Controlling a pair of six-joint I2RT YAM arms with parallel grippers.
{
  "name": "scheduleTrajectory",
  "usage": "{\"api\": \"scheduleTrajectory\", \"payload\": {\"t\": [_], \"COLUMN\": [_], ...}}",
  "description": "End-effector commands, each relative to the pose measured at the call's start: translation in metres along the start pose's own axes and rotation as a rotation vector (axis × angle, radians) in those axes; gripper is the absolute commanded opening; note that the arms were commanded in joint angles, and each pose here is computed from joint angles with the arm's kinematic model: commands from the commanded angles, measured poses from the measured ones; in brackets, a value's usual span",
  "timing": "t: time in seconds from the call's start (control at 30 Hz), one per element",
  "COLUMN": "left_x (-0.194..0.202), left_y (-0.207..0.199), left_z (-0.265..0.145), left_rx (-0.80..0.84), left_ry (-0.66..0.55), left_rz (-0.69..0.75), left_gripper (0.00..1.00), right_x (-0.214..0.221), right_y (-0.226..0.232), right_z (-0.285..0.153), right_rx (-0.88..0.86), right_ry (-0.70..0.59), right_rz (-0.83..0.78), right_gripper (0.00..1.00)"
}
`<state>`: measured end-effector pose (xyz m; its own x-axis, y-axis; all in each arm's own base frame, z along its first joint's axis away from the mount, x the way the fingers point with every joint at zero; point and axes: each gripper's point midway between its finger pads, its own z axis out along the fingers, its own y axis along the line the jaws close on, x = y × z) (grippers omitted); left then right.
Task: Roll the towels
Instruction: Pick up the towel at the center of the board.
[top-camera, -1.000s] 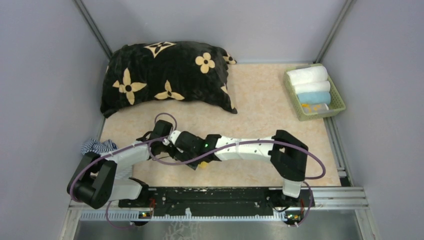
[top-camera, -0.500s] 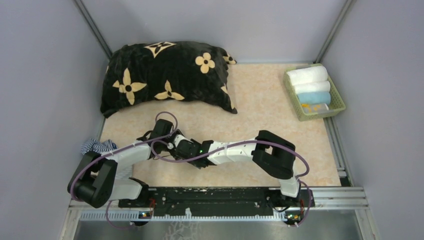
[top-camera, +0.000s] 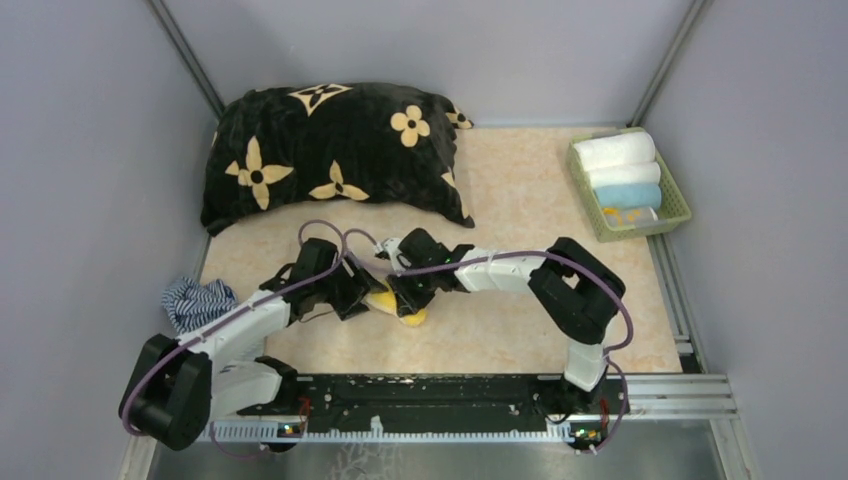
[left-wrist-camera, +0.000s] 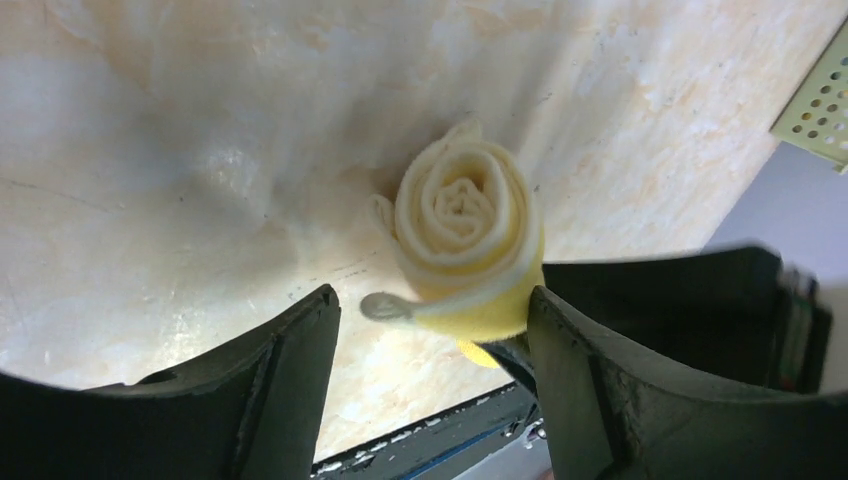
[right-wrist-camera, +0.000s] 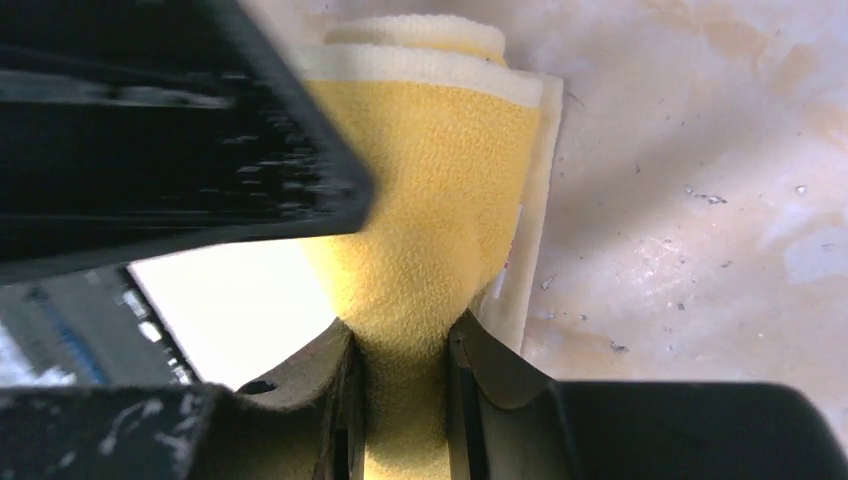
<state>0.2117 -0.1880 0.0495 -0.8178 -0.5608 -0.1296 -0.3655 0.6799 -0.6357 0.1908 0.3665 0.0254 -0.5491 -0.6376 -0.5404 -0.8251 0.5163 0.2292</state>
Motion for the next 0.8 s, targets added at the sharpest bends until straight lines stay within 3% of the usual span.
{"api": "scheduleTrajectory", "payload": {"t": [0.0,0.13,0.23,0.37,0.77], "left_x": [0.008,0.01,0.009,-0.002,-0.09], "left_y": [0.006,0.007,0.01,0.008,-0.009], "left_z": [-0.008,-0.011,-0.011,-0.017,-0.083], "left_rx": [-0.005,0.004,-0.005,-0.021,-0.184], "left_ry": [0.018,0.018,0.002,-0.052,-0.451], "left_rz": [-0.031,-0.045,-0.045,-0.019,0.267], "left_gripper": [0.75,0.75,0.75,0.76,0.85], "right_x": [0.051,0.058,0.061,0.044,0.002], "right_y": [0.03,0.03,0.027,0.013,-0.101], "right_z": [0.011,0.016,0.018,0.003,-0.114], "right_rx": [-0.345,-0.424,-0.437,-0.393,0.168], "right_ry": [0.137,0.153,0.156,0.082,-0.087], "right_rz": [0.193,0.272,0.313,0.359,0.54], "right_gripper": [0.17,0.13,0.01,0.0,0.0]}}
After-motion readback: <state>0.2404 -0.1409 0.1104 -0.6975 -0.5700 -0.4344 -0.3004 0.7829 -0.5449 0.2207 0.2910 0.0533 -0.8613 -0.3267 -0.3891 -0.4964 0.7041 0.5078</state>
